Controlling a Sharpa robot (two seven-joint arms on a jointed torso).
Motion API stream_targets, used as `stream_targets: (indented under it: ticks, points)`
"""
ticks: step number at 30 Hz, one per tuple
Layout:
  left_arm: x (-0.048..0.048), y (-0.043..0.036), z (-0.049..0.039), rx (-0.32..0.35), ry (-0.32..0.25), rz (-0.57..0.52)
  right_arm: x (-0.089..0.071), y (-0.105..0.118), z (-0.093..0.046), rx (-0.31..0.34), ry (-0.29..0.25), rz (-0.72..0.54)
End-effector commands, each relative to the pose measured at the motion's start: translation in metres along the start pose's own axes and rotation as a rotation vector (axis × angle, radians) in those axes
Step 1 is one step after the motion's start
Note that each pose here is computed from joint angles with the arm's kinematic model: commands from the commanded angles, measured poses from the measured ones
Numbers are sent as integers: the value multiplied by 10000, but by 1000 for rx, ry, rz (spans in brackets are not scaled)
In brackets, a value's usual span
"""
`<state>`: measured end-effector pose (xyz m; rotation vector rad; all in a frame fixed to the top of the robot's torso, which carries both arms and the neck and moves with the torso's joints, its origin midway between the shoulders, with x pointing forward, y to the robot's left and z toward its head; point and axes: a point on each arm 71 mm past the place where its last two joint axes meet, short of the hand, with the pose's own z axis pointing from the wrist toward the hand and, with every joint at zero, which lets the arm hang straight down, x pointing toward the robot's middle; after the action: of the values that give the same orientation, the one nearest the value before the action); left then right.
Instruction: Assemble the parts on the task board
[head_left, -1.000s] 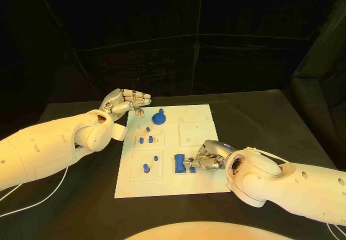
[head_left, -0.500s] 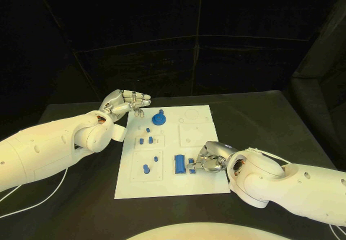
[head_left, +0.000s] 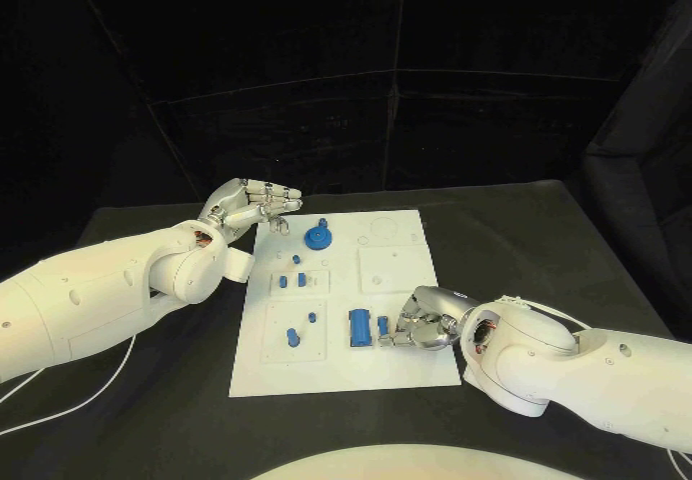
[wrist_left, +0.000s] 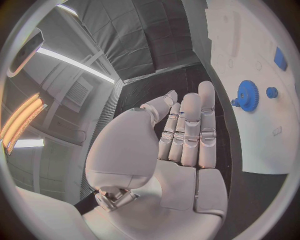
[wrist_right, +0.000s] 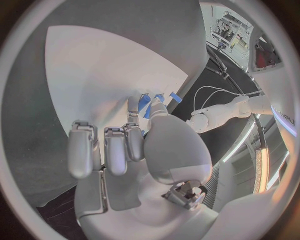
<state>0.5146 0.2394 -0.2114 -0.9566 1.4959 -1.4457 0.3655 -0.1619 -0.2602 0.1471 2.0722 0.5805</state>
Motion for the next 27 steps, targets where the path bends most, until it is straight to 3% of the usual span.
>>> stream_targets:
  ticks: [1, 20, 27]
  points:
    - [9, -10, 6, 3, 9, -7, 5, 1, 1, -17, 19, -3]
    - [14, -7, 10, 0, 11, -8, 15, -54, 105, 3, 36, -29]
    - [12, -6, 9, -1, 10, -7, -2, -27, 80, -57, 23, -1]
